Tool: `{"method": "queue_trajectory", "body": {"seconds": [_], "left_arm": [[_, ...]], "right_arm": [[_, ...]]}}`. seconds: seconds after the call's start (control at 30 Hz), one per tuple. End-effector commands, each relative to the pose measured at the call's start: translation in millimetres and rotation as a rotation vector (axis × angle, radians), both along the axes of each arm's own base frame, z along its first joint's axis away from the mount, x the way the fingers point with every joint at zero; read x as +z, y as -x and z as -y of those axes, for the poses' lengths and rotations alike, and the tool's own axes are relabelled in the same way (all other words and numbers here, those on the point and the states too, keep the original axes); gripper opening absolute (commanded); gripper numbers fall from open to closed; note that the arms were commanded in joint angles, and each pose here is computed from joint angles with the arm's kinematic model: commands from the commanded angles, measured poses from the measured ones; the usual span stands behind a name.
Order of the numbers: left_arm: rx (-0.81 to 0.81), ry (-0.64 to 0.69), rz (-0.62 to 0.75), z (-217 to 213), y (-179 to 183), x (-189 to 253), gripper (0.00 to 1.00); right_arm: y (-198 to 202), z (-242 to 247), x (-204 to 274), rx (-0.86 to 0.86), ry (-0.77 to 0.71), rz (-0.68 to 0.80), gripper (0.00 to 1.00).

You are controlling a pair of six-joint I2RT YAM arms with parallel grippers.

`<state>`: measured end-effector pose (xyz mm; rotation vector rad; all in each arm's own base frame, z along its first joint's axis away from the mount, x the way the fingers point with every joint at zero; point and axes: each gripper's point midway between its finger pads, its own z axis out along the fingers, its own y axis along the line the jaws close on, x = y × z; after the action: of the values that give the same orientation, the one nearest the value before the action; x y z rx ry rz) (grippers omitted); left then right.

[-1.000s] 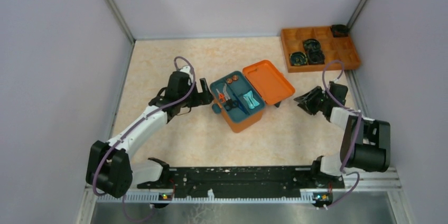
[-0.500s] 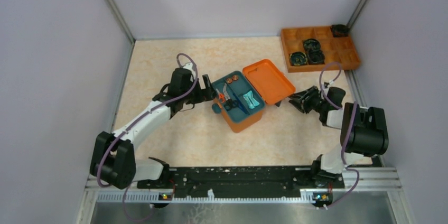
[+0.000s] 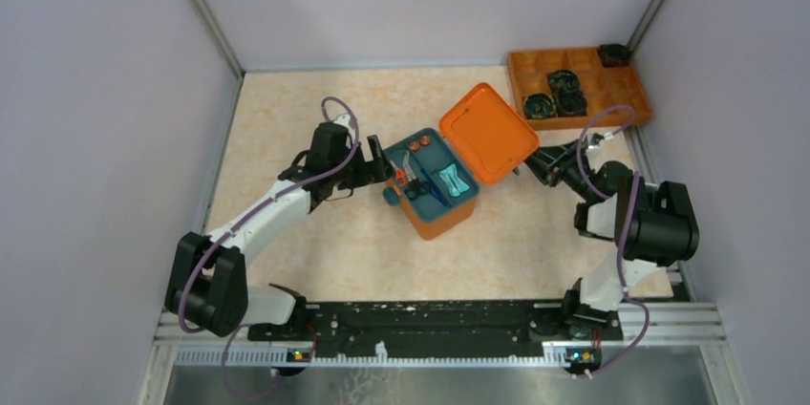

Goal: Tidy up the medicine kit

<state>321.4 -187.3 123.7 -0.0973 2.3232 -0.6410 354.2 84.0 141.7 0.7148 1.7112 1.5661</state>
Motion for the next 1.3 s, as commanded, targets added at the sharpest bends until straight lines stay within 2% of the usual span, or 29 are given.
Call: {"method": "queue_trajectory", "body": {"seconds": [0.0, 0.2, 0.23, 0.3, 0.43, 0.5, 0.9, 1.1, 1.27], "left_arm": [[-0.001, 0.008, -0.001, 0, 0, 1, 0.99], [-0.003, 0.001, 0.0, -1, 2, 1, 0.99], [-0.002, 0.002, 0.003, -1, 1, 2, 0.98], [0.0, 0.002, 0.007, -2, 1, 3, 0.98], [-0.002, 0.004, 0.0, -1, 2, 1, 0.98], [-0.004, 0.006, -0.006, 0, 2, 0, 0.98], [0.028, 0.004, 0.021, -7, 5, 10, 0.98], [0.159, 0.018, 0.11, -32, 13, 39, 0.98], [0.283, 0.056, 0.153, -57, 36, 49, 0.99]], "right_arm": [[16, -9, 62, 0.082, -0.05, 0.258, 0.41], [18, -25, 74, 0.137, 0.022, 0.283, 0.42], [14, -27, 70, 0.141, 0.043, 0.243, 0.42], [11, -32, 74, 0.14, 0.136, 0.241, 0.43], [5, -42, 75, 0.135, 0.427, 0.226, 0.46], [7, -48, 82, 0.148, 0.499, 0.232, 0.46], [37, -113, 78, 0.393, 0.547, 0.256, 0.46], [44, -140, 93, 0.463, 0.565, 0.308, 0.46], [44, -143, 91, 0.485, 0.65, 0.3, 0.46]]}}
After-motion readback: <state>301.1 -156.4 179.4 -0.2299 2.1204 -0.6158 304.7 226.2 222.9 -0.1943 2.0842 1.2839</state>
